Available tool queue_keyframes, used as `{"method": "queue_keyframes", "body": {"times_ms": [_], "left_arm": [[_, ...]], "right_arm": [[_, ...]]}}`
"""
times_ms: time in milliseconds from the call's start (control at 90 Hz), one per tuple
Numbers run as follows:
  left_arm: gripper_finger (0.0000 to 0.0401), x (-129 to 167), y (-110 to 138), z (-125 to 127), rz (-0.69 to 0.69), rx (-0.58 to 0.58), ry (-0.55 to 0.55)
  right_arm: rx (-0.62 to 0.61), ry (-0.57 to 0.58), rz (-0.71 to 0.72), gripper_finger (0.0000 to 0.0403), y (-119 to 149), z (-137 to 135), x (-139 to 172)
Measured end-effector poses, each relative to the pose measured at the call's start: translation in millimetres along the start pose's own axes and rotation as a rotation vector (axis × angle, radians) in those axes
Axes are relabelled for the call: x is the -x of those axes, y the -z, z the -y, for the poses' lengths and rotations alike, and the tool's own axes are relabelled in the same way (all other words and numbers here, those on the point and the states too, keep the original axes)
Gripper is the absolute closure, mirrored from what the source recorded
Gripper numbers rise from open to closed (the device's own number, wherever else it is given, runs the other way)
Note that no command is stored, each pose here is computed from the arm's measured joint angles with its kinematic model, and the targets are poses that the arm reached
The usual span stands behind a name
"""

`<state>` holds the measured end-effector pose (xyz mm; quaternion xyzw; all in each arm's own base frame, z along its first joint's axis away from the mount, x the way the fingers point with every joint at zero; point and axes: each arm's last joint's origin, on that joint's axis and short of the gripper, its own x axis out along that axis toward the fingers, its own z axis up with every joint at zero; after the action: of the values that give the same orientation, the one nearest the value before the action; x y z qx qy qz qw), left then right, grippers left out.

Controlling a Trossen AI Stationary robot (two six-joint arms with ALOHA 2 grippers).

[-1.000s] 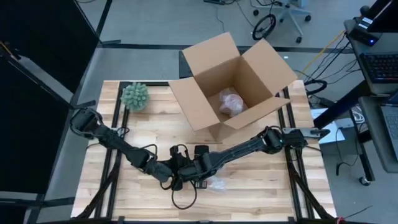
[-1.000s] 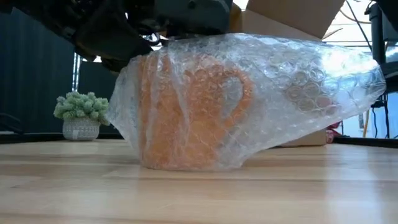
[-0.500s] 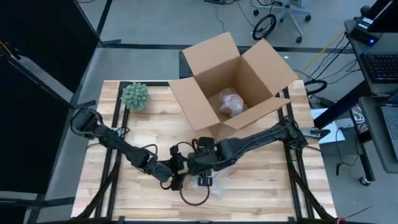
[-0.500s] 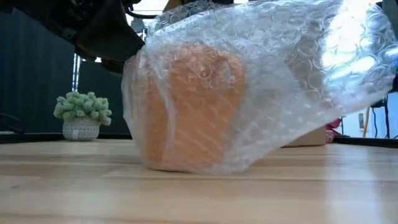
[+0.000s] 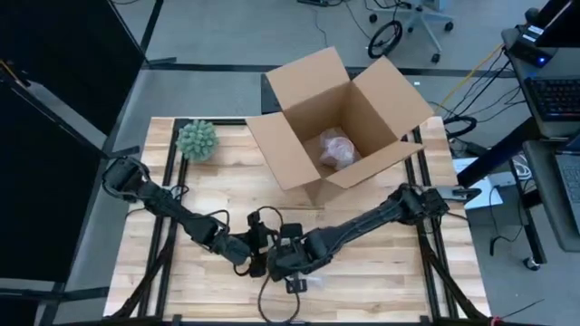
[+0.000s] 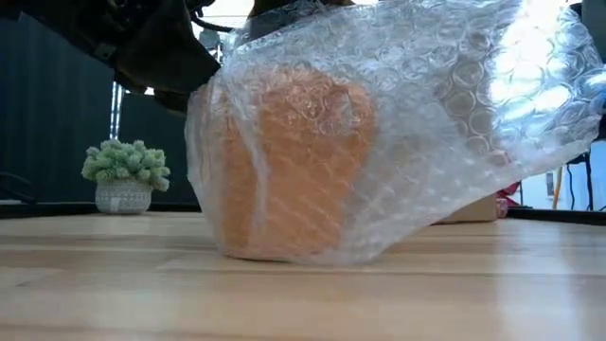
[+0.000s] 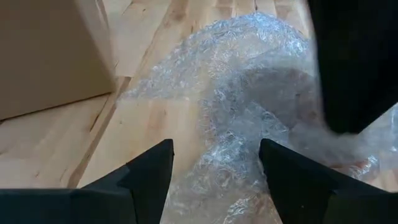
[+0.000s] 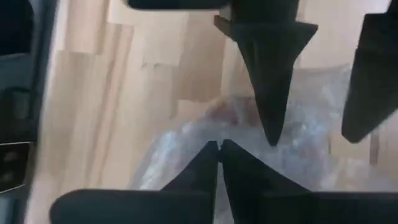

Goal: Wrap mug
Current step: Wrap the orange mug with bubble wrap

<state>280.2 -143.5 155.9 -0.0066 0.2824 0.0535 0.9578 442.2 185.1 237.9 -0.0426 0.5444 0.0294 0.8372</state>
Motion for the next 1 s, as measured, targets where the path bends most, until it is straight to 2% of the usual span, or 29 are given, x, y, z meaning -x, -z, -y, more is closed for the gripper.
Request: {"method": "queue_keyframes", "body": {"times_ms": [211, 300, 489, 656, 1000], "left_arm": [[0.0173, 1.5, 0.4, 3.6, -0.002, -0.006, 0.030], [0.0173, 2.8, 1.3, 5.5, -0.001, -0.016, 0.034], [0.0173, 5.0, 2.7, 8.4, -0.001, -0.036, 0.037], [0.0173, 5.3, 2.5, 9.1, 0.002, -0.041, 0.040], [0.0173, 5.1, 3.4, 9.6, -0.009, -0.044, 0.057]], "right_arm": [[0.051, 0.049, -0.162, 0.0401, 11.2, 10.2, -44.6], [0.059, 0.036, -0.219, 0.0402, 15.5, 13.2, -63.2], [0.063, 0.005, -0.248, 0.0402, 18.3, 14.3, -83.5], [0.050, -0.003, -0.238, 0.0402, 16.5, 16.6, -76.0], [-0.007, -0.046, -0.123, 0.0403, 5.5, 17.8, -13.9]]}}
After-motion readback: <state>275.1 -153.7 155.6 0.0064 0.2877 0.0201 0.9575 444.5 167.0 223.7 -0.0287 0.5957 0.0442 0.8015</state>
